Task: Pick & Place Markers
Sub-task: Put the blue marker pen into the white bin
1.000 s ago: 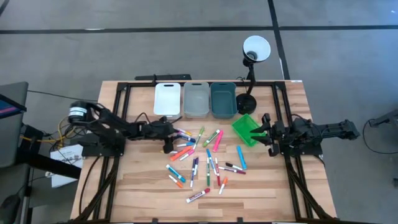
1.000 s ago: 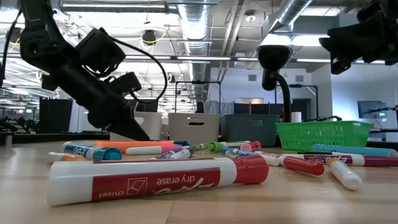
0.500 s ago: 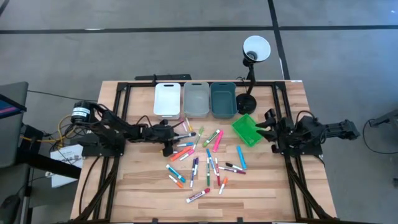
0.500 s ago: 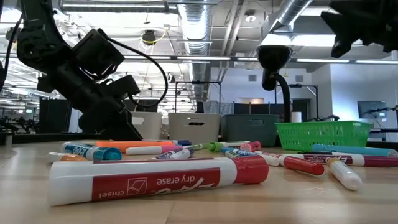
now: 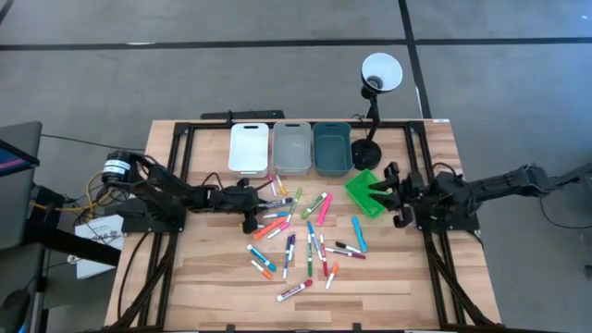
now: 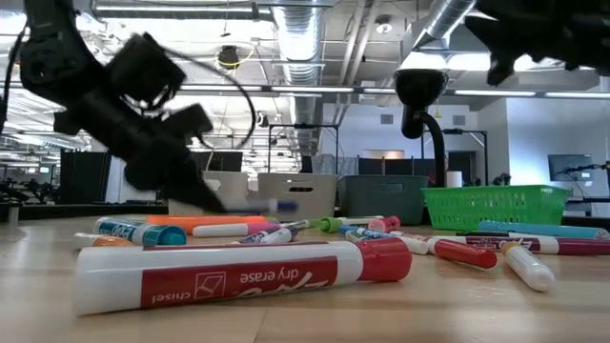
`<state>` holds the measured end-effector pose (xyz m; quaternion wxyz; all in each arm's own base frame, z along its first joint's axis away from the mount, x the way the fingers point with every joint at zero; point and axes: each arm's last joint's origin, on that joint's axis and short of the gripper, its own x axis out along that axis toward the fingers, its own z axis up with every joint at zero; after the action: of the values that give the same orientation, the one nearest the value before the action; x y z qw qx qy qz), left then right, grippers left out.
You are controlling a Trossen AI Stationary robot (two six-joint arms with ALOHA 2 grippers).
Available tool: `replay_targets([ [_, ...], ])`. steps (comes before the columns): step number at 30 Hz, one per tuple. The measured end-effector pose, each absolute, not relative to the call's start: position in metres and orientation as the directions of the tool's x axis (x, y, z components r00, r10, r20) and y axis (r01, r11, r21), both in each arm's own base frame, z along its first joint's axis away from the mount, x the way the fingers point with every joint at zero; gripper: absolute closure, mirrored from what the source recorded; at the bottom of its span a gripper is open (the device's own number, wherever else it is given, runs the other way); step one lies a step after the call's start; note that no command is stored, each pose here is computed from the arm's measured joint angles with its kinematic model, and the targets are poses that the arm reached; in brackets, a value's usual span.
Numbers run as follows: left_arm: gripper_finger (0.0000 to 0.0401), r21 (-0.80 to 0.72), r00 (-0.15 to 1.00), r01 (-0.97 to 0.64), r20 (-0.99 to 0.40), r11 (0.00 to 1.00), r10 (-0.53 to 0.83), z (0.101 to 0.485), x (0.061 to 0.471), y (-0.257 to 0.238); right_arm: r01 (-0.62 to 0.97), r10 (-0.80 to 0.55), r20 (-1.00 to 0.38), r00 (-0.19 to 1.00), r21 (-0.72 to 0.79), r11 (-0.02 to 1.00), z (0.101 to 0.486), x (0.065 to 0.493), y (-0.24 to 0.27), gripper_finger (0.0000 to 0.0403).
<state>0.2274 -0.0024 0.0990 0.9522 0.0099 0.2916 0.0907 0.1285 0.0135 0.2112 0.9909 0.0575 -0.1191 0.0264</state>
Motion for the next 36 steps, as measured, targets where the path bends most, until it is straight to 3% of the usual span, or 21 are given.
replay_targets([
  [7,0.0331,0.174,0.882,-0.244,-0.37,0.954,0.293,0.146,0.219,-0.012,0.004,-0.01,0.065,0.998,0.106,0.994,0.222,0.174,0.018,0.0289],
  [16,0.0327,0.176,0.792,-0.535,-0.236,0.826,0.563,0.189,0.189,0.015,0.133,-0.133,-0.069,0.989,-0.014,0.991,0.226,0.232,0.012,0.0225],
  [21,0.0321,0.077,0.673,-0.693,-0.286,0.716,0.682,0.185,0.18,0.047,0.15,-0.152,-0.098,0.984,-0.021,0.988,0.229,0.253,0.008,0.0201],
  [25,0.0322,-0.058,0.643,-0.736,-0.37,0.675,0.67,0.171,0.18,0.071,0.169,-0.17,-0.113,0.979,-0.024,0.985,0.229,0.264,0.004,0.0195],
  [29,0.0319,-0.08,0.583,-0.78,-0.453,0.621,0.674,0.154,0.18,0.092,0.192,-0.194,-0.116,0.974,-0.025,0.981,0.23,0.27,-0.002,0.0197],
  [36,0.0318,-0.143,0.611,-0.752,-0.517,0.643,0.6,0.149,0.195,0.112,0.243,-0.244,-0.108,0.964,-0.023,0.97,0.233,0.271,-0.016,0.0206],
])
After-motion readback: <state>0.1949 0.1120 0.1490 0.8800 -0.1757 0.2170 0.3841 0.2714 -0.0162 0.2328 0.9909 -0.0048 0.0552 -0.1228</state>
